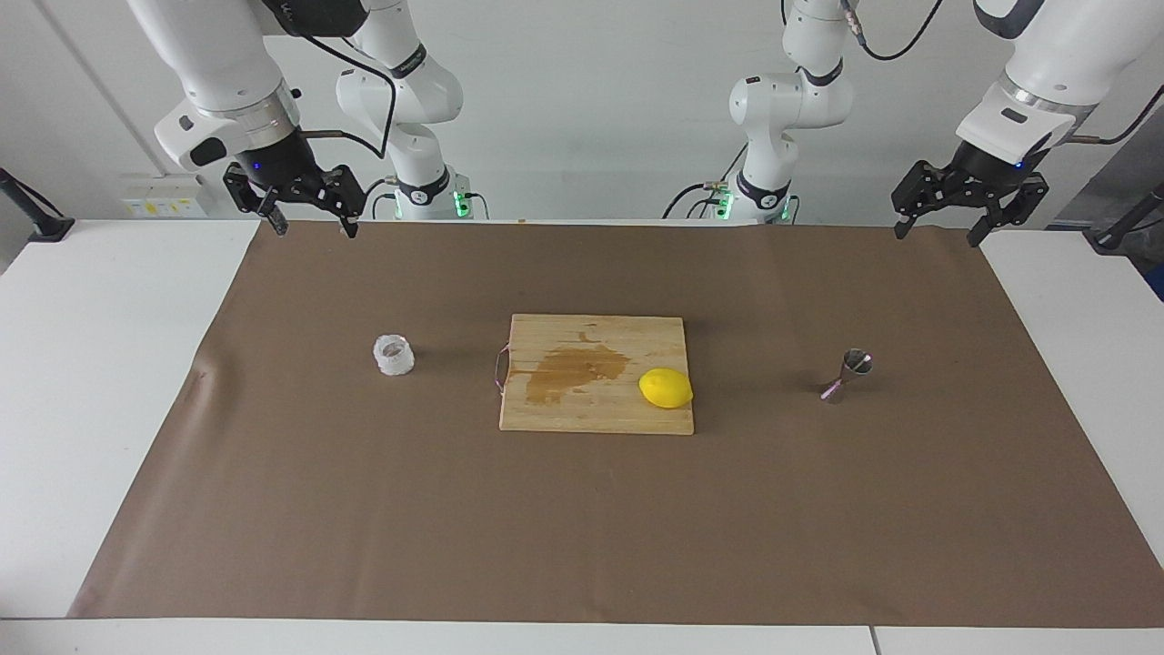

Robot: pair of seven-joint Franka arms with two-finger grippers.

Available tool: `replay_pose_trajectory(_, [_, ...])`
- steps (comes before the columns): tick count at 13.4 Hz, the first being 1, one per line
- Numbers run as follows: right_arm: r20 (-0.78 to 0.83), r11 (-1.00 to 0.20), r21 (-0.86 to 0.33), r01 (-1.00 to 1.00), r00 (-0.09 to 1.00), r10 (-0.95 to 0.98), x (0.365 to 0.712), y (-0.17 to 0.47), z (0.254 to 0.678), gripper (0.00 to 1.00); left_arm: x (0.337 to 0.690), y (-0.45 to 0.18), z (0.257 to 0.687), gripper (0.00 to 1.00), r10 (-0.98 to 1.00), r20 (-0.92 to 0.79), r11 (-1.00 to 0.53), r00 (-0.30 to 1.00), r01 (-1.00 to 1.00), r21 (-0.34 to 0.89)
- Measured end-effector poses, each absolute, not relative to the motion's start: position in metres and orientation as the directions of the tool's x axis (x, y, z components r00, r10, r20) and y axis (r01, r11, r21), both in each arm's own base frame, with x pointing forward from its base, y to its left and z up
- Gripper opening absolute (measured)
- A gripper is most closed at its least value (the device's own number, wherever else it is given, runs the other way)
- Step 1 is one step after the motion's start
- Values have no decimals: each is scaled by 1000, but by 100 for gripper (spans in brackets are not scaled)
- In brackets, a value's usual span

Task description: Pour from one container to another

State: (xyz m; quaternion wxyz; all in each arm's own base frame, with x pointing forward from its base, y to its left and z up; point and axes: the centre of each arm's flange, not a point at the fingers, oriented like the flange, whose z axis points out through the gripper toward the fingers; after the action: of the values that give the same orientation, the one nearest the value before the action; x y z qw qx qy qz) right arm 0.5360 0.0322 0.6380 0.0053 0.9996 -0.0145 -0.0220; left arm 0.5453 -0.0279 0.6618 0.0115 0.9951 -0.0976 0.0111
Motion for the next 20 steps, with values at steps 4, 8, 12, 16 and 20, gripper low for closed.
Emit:
replay_pose_trajectory(4, [-39, -1000, 24, -7, 999, -8, 534, 43, 640, 100, 545, -28, 662, 100, -194, 24, -981, 981, -195, 21])
replay_pose_trajectory(8, [-39, -999, 23, -25, 999, -26, 535, 33, 640, 100, 546, -28, 661, 100, -195, 23, -981, 981, -195, 21])
replay_pose_trajectory(12, [-39, -999, 23, -32, 999, -33, 535, 29, 640, 100, 545, -28, 657, 100, -191, 2, -981, 982, -191, 24])
replay_pose_trajectory(16, [-39, -999, 22, -34, 999, -35, 535, 28, 640, 100, 552, -26, 625, 100, -127, -75, -992, 989, -125, 31])
replay_pose_trajectory(20, [-39, -999, 22, -34, 999, -35, 535, 28, 640, 100, 577, -2, 573, 100, -20, -168, -999, 986, -13, 44])
